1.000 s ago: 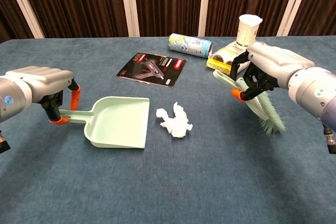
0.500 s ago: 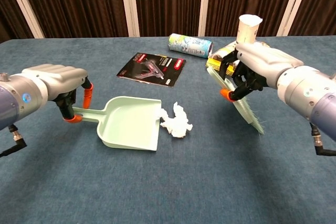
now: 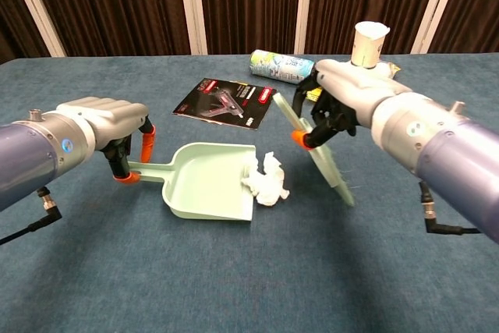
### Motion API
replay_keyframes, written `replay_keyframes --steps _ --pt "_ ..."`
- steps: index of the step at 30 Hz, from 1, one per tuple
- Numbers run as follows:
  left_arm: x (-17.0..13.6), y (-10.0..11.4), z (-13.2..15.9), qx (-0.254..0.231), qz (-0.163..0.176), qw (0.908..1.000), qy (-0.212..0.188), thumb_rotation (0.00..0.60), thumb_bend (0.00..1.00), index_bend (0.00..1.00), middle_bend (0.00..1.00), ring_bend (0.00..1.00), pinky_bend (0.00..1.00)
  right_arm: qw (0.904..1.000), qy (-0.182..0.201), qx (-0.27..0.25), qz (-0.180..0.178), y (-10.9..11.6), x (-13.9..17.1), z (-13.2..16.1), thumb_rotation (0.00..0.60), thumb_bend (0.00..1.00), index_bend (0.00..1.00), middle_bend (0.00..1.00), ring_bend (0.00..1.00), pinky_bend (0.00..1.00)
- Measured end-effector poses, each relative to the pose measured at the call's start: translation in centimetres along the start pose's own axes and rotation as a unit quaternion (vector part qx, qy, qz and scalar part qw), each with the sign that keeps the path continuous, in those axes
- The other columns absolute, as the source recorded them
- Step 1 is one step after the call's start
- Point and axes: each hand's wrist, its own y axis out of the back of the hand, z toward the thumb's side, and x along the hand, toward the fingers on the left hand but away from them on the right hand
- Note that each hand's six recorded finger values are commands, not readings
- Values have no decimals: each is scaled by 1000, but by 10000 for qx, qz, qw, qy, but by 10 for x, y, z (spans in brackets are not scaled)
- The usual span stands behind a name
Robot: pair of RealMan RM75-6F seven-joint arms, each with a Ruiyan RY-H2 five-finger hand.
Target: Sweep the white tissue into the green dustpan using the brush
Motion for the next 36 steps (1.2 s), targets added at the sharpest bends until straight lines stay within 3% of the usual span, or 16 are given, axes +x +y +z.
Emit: replay_keyframes --steps 8,15,22,28,36 --pt "0 0 10 -21 -11 10000 -48 600 512 593 1000 984 1000 9991 23 -352 243 -3 4 30 600 474 778 860 874 726" --pt "-2 0 15 157 -42 9999 -40 600 513 597 1000 984 1000 9930 93 -981 658 -3 16 67 600 475 779 860 874 726" --pt "-3 14 21 424 -24 9991 34 600 516 598 1000 984 1000 9882 169 -1327 746 3 21 84 600 475 781 860 874 726" --pt "-5 20 23 627 -119 9979 109 600 518 602 1000 984 1000 9891 234 -1341 552 16 17 86 600 475 783 860 874 726" --pt "-10 31 31 688 -118 9975 75 600 520 602 1000 984 1000 9939 91 -1098 95 33 6 65 600 476 783 860 874 726"
